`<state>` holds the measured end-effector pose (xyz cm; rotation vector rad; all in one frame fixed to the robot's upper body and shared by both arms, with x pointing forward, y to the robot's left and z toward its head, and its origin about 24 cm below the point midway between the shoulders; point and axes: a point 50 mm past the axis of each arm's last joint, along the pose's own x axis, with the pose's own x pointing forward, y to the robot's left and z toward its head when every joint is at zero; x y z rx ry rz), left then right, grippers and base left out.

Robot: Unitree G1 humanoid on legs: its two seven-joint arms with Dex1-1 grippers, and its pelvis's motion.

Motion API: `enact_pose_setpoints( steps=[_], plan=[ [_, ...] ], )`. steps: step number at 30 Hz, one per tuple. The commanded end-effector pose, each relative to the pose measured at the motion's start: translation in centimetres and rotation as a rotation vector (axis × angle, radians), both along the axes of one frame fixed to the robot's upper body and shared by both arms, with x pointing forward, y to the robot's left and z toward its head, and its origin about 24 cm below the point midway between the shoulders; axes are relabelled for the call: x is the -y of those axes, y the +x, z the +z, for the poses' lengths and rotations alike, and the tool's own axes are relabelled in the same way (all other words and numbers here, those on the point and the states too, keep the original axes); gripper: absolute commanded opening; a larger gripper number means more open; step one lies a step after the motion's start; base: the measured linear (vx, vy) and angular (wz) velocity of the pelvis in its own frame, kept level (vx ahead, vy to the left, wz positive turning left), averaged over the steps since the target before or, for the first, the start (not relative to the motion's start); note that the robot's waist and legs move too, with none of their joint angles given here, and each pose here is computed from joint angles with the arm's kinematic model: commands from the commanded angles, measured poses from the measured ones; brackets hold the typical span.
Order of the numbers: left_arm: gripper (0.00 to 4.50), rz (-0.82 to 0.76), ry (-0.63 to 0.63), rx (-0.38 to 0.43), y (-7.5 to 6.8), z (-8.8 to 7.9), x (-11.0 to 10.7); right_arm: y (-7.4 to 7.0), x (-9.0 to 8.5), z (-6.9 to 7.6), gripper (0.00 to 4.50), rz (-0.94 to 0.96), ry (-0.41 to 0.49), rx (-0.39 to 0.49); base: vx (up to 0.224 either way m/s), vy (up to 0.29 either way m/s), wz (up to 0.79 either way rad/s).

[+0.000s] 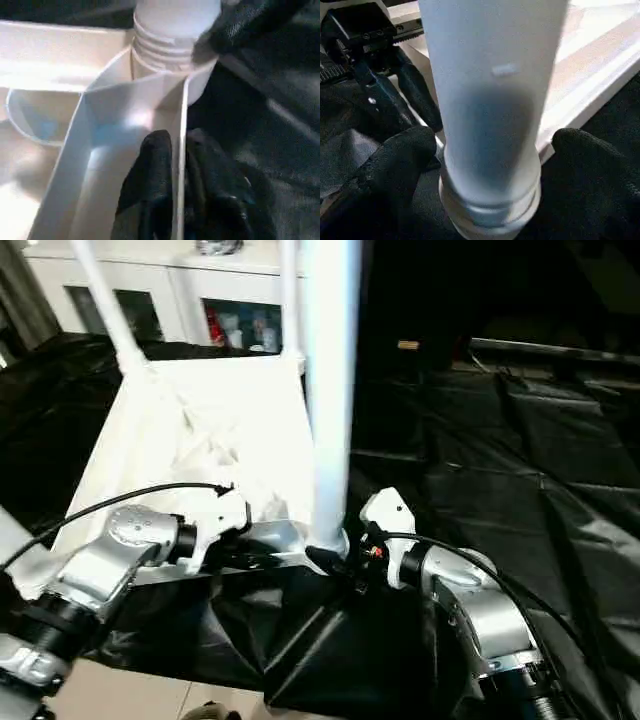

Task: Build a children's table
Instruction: Rotate leg to tighten

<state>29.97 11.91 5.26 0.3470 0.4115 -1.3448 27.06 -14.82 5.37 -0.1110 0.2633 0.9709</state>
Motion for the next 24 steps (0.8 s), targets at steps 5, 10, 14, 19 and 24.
enact_pose_setpoints(
  steps=[5,10,14,19,24],
  plan=[
    [1.17,-0.042,0.005,0.041,0.2,0.9,-0.5,-0.2,0.8,0.4,4.5,-0.041,0.021,0.031,0.0,0.0,0.0],
    [1.62,-0.061,0.121,0.07,0.3,0.4,-2.0,-0.4,1.0,0.5,4.5,-0.045,0.026,0.034,0.0,0.0,0.0],
    [1.97,0.011,0.16,0.15,1.2,0.8,-3.3,-0.5,1.2,0.7,4.5,-0.053,0.031,0.044,0.0,0.0,0.0],
    [2.43,0.063,0.17,0.196,1.5,1.8,-4.9,-0.8,1.8,1.1,4.5,-0.067,0.052,0.048,0.0,0.0,0.0],
    [2.65,0.151,0.176,0.256,1.1,2.2,-6.7,-1.5,2.4,1.7,4.5,-0.074,0.077,0.053,0.0,0.0,0.0]
  ],
)
